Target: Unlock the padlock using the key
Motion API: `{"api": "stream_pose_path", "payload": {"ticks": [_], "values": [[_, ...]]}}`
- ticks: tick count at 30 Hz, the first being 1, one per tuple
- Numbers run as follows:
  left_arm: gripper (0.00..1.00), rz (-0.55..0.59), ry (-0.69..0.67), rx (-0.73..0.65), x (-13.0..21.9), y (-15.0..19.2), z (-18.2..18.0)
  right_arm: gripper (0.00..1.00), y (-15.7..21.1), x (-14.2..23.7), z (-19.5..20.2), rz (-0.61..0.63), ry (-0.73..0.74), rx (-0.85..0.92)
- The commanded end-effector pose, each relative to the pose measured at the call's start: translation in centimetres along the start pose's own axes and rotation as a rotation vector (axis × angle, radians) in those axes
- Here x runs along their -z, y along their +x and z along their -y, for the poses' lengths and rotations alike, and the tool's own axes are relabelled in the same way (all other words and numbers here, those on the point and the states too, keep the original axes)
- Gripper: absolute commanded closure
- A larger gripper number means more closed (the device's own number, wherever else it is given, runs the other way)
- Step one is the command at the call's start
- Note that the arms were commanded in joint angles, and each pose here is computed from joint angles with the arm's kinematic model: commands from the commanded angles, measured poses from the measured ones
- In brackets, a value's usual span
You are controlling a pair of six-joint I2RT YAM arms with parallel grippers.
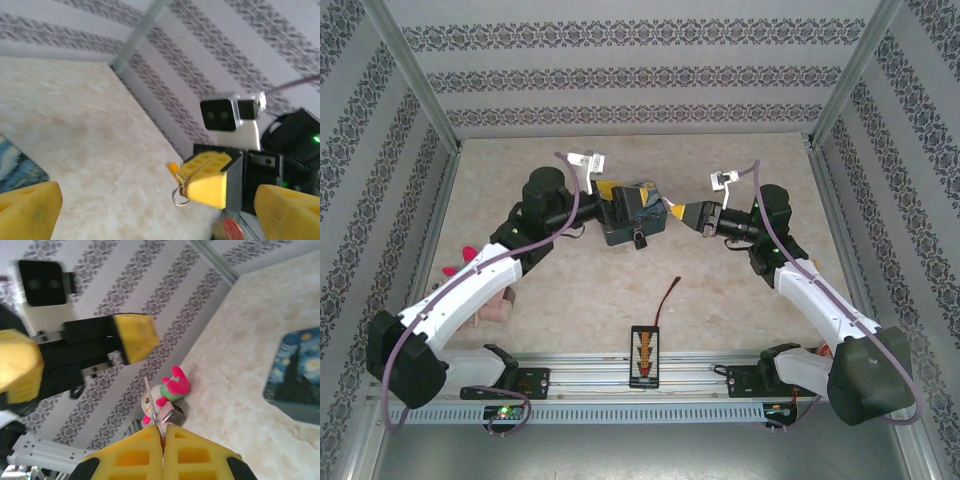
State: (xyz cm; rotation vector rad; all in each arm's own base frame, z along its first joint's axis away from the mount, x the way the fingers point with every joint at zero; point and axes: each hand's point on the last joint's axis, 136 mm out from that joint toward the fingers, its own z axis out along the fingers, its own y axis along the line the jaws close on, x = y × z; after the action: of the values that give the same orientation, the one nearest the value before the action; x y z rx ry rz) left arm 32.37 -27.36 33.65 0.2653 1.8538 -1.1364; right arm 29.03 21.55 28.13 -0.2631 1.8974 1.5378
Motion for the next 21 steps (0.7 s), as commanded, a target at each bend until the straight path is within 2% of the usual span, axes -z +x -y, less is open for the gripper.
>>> {"api": "stream_pose_path", "payload": {"ticks": [1,6,11,14,21], "values": [[0.01,0.107,-0.301,-0.082,0.6,0.3,-3.2,1.0,1.4,1.2,3.3,0.015,0.13,-0.085],[0.01,0.042,-0.504,-0.095,-1.2,5.5,-5.2,1.0,3.9,3.0,6.8,-0.014,0.325,-0.117],[0.01,-0.05,-0.668,-0.021,-3.3,11.1,-8.2,1.0,6.2,4.7,9.4,-0.067,0.483,-0.119],[0.02,-0.07,-0.768,0.036,-3.6,13.3,-10.4,1.0,7.3,5.5,11.2,-0.093,0.569,-0.127],[0.11,-0.153,-0.946,0.073,-3.8,16.7,-14.4,1.0,8.1,6.1,13.5,-0.126,0.648,-0.13]]}}
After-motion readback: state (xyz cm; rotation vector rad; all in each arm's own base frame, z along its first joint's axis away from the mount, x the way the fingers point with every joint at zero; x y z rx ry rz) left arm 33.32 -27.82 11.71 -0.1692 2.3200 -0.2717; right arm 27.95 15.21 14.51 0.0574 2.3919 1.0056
